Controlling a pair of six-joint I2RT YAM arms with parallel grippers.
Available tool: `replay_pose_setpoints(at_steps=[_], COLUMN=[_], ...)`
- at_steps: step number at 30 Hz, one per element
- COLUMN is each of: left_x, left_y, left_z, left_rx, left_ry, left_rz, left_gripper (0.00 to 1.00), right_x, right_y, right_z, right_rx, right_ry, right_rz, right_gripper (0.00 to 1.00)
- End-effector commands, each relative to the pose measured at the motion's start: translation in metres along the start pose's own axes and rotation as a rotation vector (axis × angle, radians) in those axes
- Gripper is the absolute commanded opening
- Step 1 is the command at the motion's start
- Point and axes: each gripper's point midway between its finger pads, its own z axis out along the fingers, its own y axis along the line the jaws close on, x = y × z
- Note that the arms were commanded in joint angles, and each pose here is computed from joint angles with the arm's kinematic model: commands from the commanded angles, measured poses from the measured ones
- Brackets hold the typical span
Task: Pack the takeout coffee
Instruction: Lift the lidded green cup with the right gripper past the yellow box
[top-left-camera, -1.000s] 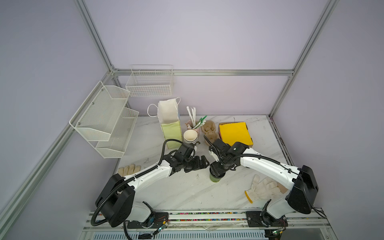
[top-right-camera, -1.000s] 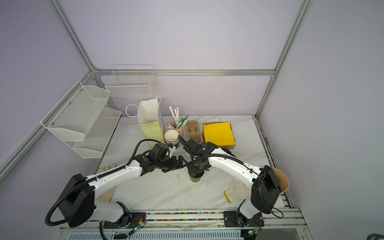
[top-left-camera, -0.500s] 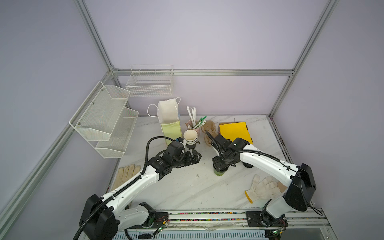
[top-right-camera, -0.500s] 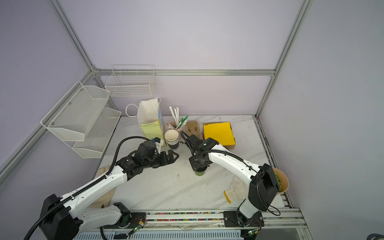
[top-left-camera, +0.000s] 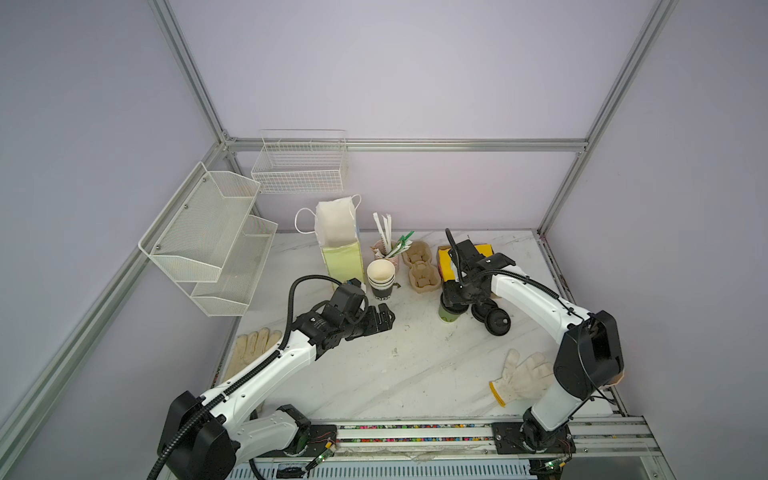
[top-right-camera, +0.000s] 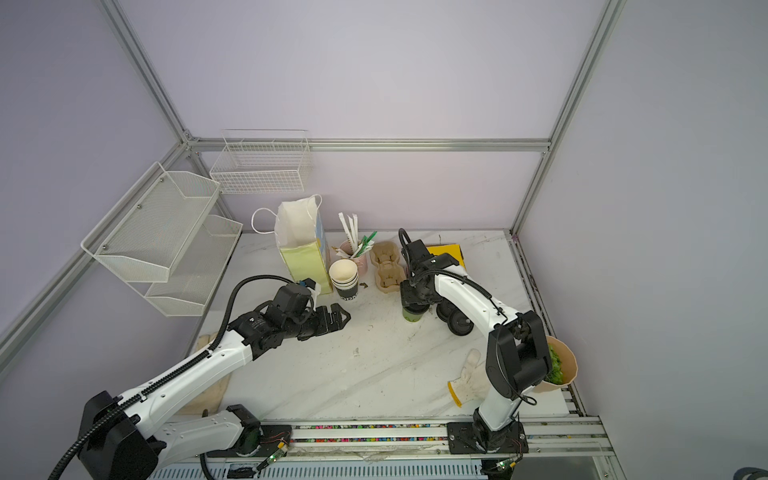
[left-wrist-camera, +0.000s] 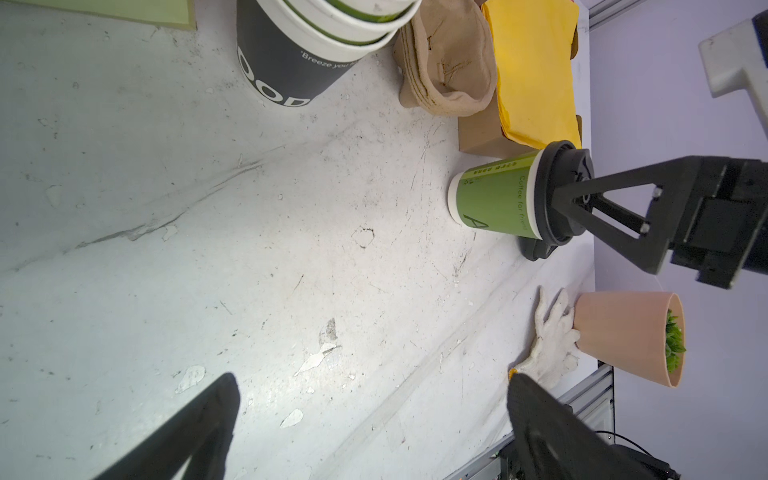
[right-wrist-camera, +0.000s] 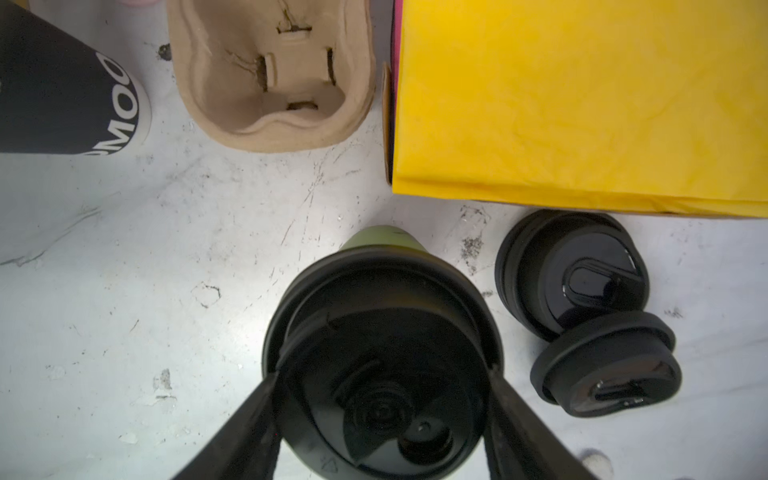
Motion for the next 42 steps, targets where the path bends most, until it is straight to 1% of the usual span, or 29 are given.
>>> replay_pose_setpoints(at_steps=[1,3,8,14,21,24,26,30,32,38,42], left_x=[-0.027,-0.026,-0.025,-0.024,-0.022,-0.023,-0.023,-0.023,-0.022,-0.024,-0.024], left_y=[-0.031,-0.029,-0.027,-0.030,-0.029,-0.030,-0.031,-0.032,-0.034,-0.043,-0.050], left_z=[-0.018,-0.017,-0.014,-0.011,-0.010,-0.011,-0.012,-0.011,-0.010,-0.007,-0.003], left_rx=[0.073,0.069,0.061,0.067,0.071,0.076,0.079,0.083,0.091,0.124,0.149], left_ry=[-0.063,-0.059,-0.053,-0.037,-0.035,-0.032,-0.035,-0.032,-0.025,-0.008,0.014], left_rz=[0.033,0.033,0.034,0.037,0.037,0.037,0.039,0.040,0.041,0.042,0.043], left_gripper=[1.00,1.00,1.00,1.00,1.00,1.00,1.00,1.00,1.00,1.00,1.00], right_x=[-0.012,-0.014,-0.023,-0.020,-0.023,-0.019,-0.019,-0.023,-0.026,-0.034,-0.033], right_y=[-0.003,-0.011,-0.013,-0.018,-0.022,-0.026,-0.026,-0.044,-0.059,-0.119,-0.162], right_z=[0.008,0.011,0.009,0.007,-0.020,-0.029,-0.039,-0.064,-0.074,-0.106,-0.115], right_rx=[-0.017,0.029,0.038,0.066,0.082,0.087,0.080,0.126,0.146,0.188,0.264], right_ry=[-0.006,-0.002,-0.014,0.008,-0.033,-0.042,-0.071,-0.140,-0.171,-0.261,-0.287], right_rz=[0.008,0.021,0.035,0.020,0.019,0.023,0.028,0.082,0.123,0.298,0.415], right_gripper=[0.63,0.63,0.64,0.65,0.65,0.65,0.65,0.65,0.65,0.65,0.66])
